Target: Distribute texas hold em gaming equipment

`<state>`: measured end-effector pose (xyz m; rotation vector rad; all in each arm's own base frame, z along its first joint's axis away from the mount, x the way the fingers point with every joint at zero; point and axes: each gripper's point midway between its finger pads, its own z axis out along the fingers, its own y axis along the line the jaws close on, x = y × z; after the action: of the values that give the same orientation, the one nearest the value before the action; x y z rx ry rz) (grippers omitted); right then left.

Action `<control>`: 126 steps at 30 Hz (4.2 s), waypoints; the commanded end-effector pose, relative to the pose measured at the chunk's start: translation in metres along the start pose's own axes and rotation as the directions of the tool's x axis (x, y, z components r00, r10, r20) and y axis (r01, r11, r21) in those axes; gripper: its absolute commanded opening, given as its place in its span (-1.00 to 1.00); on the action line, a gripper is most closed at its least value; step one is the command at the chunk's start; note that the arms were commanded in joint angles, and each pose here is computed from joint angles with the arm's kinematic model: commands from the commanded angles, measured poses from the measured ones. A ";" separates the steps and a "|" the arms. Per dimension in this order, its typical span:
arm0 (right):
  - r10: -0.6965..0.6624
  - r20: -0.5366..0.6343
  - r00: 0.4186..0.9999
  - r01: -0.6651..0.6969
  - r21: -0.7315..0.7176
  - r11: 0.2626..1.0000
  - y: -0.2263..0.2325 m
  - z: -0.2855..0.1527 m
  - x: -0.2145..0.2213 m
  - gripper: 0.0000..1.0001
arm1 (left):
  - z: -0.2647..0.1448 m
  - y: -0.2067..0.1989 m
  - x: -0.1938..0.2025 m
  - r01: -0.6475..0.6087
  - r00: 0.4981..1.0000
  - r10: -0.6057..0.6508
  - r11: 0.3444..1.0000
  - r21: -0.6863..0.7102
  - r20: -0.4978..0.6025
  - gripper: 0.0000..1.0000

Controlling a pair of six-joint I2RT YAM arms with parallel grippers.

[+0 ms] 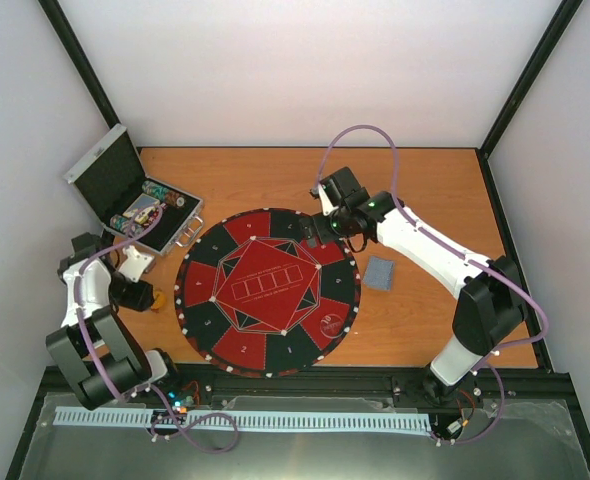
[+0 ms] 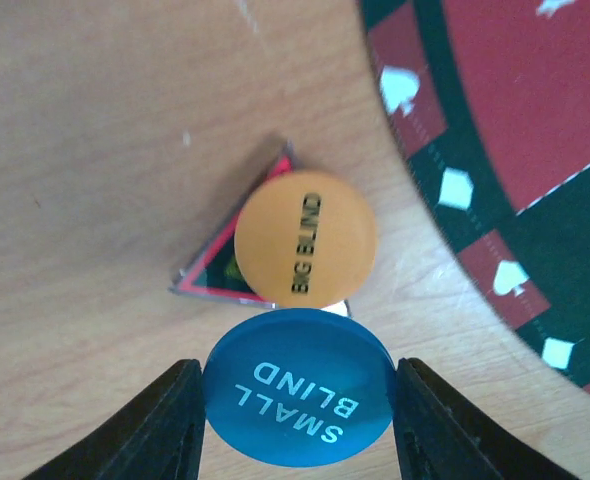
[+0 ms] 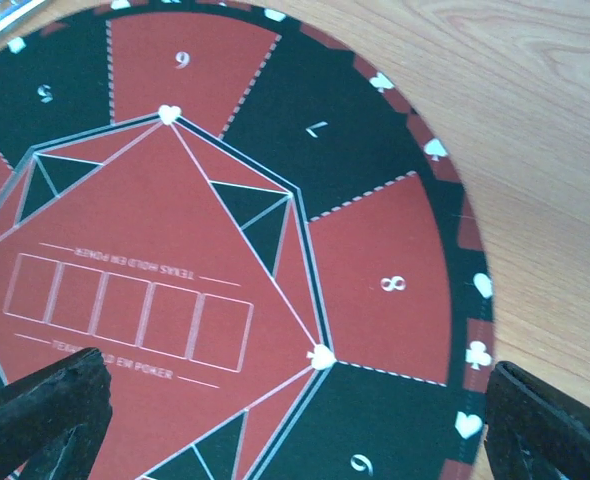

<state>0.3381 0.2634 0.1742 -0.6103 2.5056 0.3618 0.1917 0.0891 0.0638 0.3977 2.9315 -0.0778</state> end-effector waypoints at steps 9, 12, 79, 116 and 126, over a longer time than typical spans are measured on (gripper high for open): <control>0.027 0.045 0.999 -0.007 -0.395 0.919 0.088 0.011 -0.032 1.00 | -0.048 -0.060 -0.112 -0.334 0.934 0.321 0.940 0.066 0.153 -0.09; 0.062 0.054 0.997 -0.027 -0.496 0.868 0.107 0.012 -0.046 0.99 | -0.063 -0.081 -0.151 -0.434 0.883 0.414 0.899 0.051 0.220 -0.10; 0.343 -0.007 0.939 -0.329 -0.301 0.895 -0.015 0.050 -0.046 0.22 | 0.089 -0.070 -0.314 -0.385 0.919 0.379 0.922 0.043 0.110 0.50; 0.352 -0.023 0.936 -0.342 -0.307 0.888 -0.021 0.050 -0.035 0.22 | 0.086 -0.141 -0.266 -0.558 0.830 0.526 0.788 0.261 0.188 -0.09; 0.371 -0.057 0.927 -0.366 -0.359 0.859 -0.013 0.056 -0.031 0.21 | 0.052 -0.144 -0.297 -0.546 0.829 0.466 0.793 0.269 0.309 -0.10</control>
<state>0.3930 0.2813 0.1369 -0.2486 2.5833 0.9273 0.4183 -0.1273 0.0321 1.2025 2.5801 -0.5263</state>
